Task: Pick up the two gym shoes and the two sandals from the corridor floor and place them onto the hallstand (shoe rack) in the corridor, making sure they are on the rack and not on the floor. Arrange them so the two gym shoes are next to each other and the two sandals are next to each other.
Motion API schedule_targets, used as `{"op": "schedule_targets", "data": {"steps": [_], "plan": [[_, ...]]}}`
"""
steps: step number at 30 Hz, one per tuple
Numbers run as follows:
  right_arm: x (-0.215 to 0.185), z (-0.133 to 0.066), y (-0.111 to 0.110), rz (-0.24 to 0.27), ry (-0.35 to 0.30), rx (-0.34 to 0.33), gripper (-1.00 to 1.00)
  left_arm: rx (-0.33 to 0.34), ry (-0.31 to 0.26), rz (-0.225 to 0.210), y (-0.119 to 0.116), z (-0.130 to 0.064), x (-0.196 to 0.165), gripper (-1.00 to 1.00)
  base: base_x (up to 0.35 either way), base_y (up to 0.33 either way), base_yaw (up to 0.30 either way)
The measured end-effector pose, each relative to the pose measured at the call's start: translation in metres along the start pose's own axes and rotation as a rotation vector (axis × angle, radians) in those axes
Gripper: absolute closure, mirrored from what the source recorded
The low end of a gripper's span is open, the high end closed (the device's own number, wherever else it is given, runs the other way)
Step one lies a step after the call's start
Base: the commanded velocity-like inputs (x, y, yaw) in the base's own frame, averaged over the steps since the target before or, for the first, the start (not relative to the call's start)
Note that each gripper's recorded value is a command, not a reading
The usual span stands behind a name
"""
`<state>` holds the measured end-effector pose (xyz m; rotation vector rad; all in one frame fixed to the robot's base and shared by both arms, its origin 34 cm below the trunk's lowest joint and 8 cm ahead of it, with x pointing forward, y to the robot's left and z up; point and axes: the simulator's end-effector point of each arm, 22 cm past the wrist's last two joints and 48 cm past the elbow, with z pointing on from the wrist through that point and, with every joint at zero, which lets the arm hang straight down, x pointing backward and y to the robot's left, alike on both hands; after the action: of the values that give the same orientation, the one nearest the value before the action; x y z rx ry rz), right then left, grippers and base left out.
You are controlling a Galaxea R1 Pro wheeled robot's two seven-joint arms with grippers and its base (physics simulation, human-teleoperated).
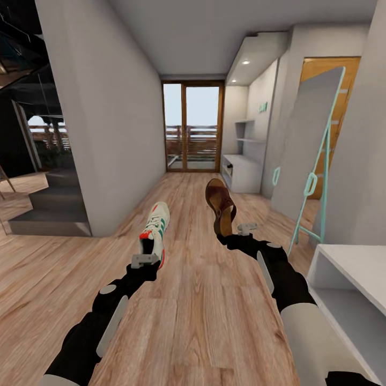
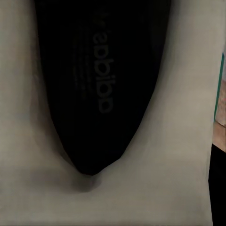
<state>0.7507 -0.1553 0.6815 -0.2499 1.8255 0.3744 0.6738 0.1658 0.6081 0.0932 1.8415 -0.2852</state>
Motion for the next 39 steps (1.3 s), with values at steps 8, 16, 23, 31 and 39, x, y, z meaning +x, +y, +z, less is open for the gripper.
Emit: {"op": "schedule_targets", "data": {"steps": [8,16,23,31,39], "plan": [[-0.104,-0.041,0.007,-0.08,-0.225,0.015,1.0,-0.001,0.0,-0.002,0.001,0.0,0.0,1.0,0.341,0.0,0.0],[-0.053,-0.018,0.002,-0.039,-0.111,0.008,1.0,-0.001,0.0,-0.002,0.001,0.0,0.0,1.0,0.341,0.0,0.0],[-0.045,-0.015,0.002,-0.03,-0.093,0.005,1.0,-0.001,0.001,-0.002,0.001,0.0,0.0,1.0,0.341,0.003,0.0],[-0.045,-0.015,0.002,-0.03,-0.093,0.005,1.0,-0.001,0.001,-0.003,0.001,0.0,0.0,1.0,0.341,0.083,0.0],[-0.045,-0.015,0.002,-0.03,-0.092,0.003,1.0,0.0,0.001,-0.002,0.0,0.0,0.0,1.0,0.341,0.131,0.0]]}}
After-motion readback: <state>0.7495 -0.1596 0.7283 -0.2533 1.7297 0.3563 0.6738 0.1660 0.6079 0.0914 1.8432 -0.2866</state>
